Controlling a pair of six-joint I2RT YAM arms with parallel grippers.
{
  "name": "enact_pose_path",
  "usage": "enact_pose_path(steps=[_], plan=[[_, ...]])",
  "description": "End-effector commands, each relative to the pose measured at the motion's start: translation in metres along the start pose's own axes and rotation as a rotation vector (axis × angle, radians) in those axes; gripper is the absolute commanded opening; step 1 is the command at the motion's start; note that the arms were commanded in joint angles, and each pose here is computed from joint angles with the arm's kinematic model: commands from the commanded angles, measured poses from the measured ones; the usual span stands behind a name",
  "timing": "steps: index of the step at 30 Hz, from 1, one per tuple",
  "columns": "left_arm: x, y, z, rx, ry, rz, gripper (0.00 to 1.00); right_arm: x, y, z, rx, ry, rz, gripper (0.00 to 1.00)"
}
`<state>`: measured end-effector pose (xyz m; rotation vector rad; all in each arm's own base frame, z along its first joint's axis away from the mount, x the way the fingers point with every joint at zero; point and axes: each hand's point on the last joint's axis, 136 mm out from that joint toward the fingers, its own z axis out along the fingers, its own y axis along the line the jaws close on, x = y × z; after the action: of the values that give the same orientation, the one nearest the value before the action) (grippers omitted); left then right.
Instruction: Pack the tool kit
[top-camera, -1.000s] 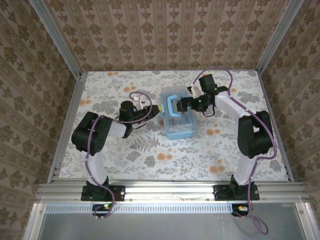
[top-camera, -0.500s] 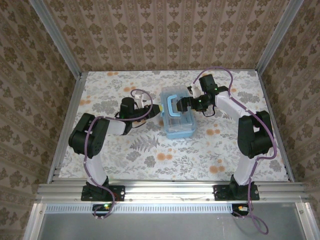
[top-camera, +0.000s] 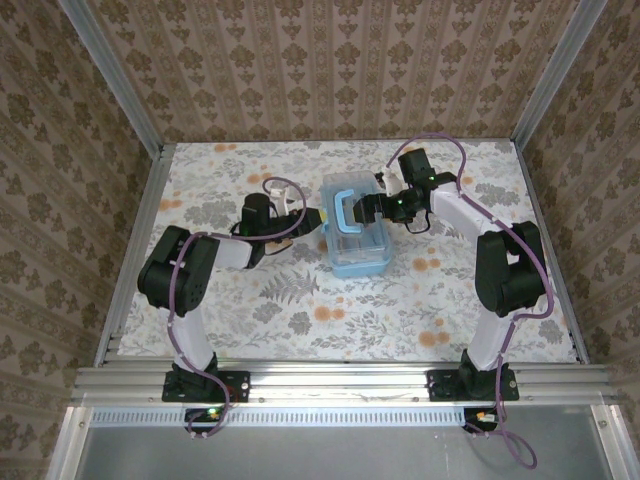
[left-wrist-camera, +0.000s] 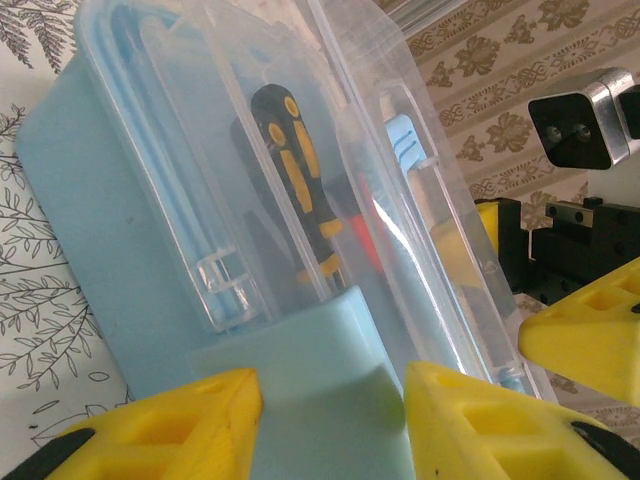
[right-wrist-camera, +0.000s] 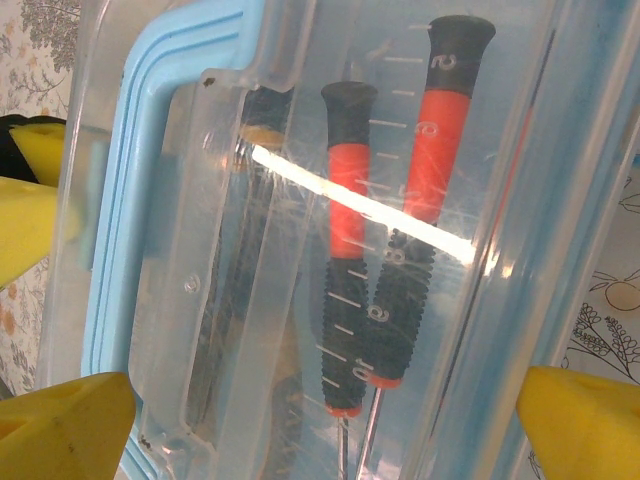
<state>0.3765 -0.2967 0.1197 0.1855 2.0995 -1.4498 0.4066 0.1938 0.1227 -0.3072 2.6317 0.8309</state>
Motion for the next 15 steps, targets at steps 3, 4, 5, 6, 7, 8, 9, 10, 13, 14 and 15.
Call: enact_pose_path(steps=[3, 4, 5, 6, 7, 8, 9, 10, 13, 14, 15], plan=[[0.0183, 0.0094, 0.0069, -0.035, 0.087, 0.010, 0.44, 0.0309, 0.0074, 0.0177, -0.070, 0.107, 0.025, 1.00], [0.0192, 0.0107, 0.0068, -0.044, 0.094, 0.011, 0.44, 0.0312, 0.0072, 0.0178, -0.070, 0.108, 0.025, 1.00], [0.0192, 0.0113, 0.0061, -0.049, 0.096, 0.015, 0.44, 0.0314, 0.0076, 0.0179, -0.070, 0.108, 0.024, 1.00], [0.0191, 0.0114, 0.0060, -0.051, 0.098, 0.017, 0.44, 0.0311, 0.0074, 0.0178, -0.070, 0.107, 0.026, 1.00], [0.0192, 0.0114, 0.0058, -0.053, 0.100, 0.018, 0.44, 0.0317, 0.0075, 0.0181, -0.070, 0.108, 0.026, 1.00], [0.0193, 0.0124, 0.0052, -0.058, 0.103, 0.018, 0.44, 0.0315, 0.0069, 0.0180, -0.069, 0.107, 0.027, 1.00], [0.0194, 0.0124, 0.0051, -0.060, 0.105, 0.020, 0.44, 0.0318, 0.0075, 0.0181, -0.070, 0.108, 0.026, 1.00], [0.0193, 0.0130, 0.0048, -0.064, 0.106, 0.022, 0.44, 0.0316, 0.0073, 0.0177, -0.069, 0.107, 0.026, 1.00], [0.0211, 0.0144, 0.0039, -0.075, 0.115, 0.024, 0.44, 0.0315, 0.0072, 0.0176, -0.069, 0.106, 0.026, 1.00], [0.0216, 0.0147, 0.0039, -0.077, 0.118, 0.026, 0.44, 0.0315, 0.0070, 0.0177, -0.069, 0.106, 0.026, 1.00], [0.0215, 0.0157, 0.0034, -0.080, 0.117, 0.024, 0.44, 0.0318, 0.0070, 0.0179, -0.069, 0.107, 0.026, 1.00]])
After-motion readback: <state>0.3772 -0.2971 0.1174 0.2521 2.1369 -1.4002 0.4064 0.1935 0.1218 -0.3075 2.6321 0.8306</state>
